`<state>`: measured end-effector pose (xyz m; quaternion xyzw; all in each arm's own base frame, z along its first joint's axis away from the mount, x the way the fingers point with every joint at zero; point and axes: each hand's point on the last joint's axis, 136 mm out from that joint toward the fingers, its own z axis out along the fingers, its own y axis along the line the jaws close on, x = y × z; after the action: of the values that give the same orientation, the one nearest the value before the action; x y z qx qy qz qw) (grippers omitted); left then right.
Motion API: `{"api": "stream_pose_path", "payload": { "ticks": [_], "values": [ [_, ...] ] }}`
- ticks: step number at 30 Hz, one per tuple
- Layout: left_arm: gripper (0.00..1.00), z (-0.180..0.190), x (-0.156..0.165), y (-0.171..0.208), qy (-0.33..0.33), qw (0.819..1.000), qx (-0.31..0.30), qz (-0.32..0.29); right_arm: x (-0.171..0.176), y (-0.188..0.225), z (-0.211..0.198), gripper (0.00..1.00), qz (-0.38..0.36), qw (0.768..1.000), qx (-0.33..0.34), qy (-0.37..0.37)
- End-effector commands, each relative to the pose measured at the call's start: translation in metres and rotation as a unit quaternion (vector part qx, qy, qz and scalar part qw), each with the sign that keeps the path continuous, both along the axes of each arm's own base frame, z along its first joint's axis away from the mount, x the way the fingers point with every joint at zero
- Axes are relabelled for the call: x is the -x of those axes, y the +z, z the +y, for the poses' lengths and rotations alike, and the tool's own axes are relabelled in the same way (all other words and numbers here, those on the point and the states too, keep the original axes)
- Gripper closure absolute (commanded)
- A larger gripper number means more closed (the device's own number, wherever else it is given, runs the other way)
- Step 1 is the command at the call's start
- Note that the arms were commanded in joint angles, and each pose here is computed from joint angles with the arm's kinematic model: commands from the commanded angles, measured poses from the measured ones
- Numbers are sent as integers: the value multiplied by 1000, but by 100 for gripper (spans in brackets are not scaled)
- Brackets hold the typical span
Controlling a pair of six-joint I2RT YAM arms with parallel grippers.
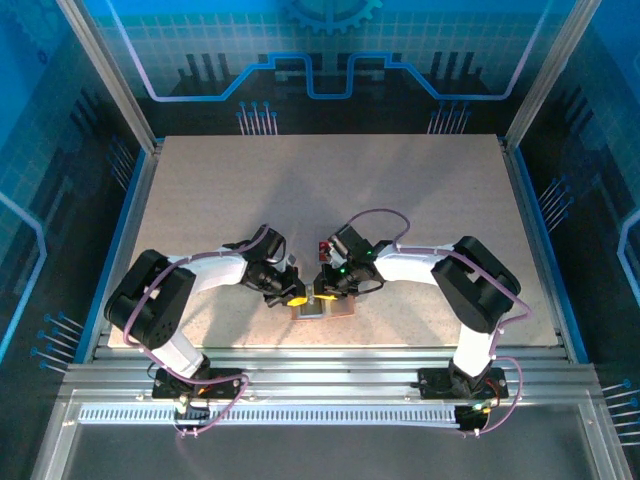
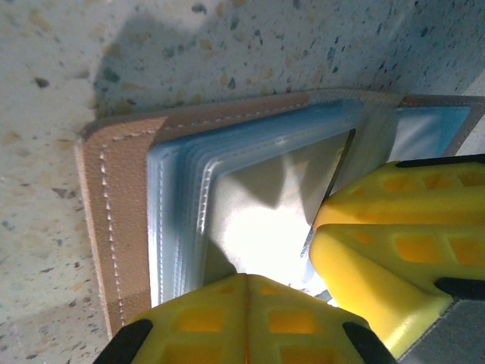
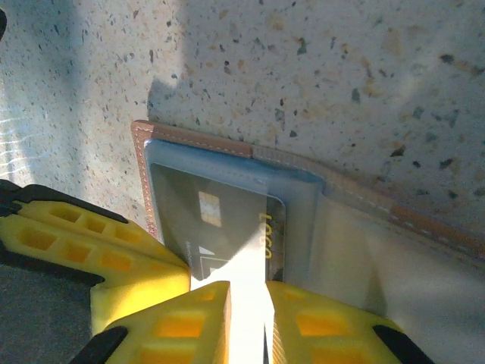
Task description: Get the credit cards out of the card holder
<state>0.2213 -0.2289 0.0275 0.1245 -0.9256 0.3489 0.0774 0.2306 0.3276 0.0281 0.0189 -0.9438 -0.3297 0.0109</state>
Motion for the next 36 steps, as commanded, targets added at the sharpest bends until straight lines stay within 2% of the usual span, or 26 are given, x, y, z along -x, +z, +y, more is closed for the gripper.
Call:
{"api": "stream_pose_path", "payload": {
  "ticks": [1, 10, 25, 36],
  "values": [
    [94, 4, 8, -7, -11, 1000, -15, 11, 6, -14, -11, 80, 21, 999, 30, -4],
    [93, 5, 9, -7, -11, 1000, -17, 11, 4, -9, -26, 80, 3, 997, 72, -6],
    [94, 2, 6, -4, -12, 1000, -12, 7, -4, 20, -21, 78, -30, 999, 40, -17],
    [95, -11, -5, 22, -21, 1000, 8, -17, 1, 6, -28, 77, -14, 998, 53, -17]
  ]
}}
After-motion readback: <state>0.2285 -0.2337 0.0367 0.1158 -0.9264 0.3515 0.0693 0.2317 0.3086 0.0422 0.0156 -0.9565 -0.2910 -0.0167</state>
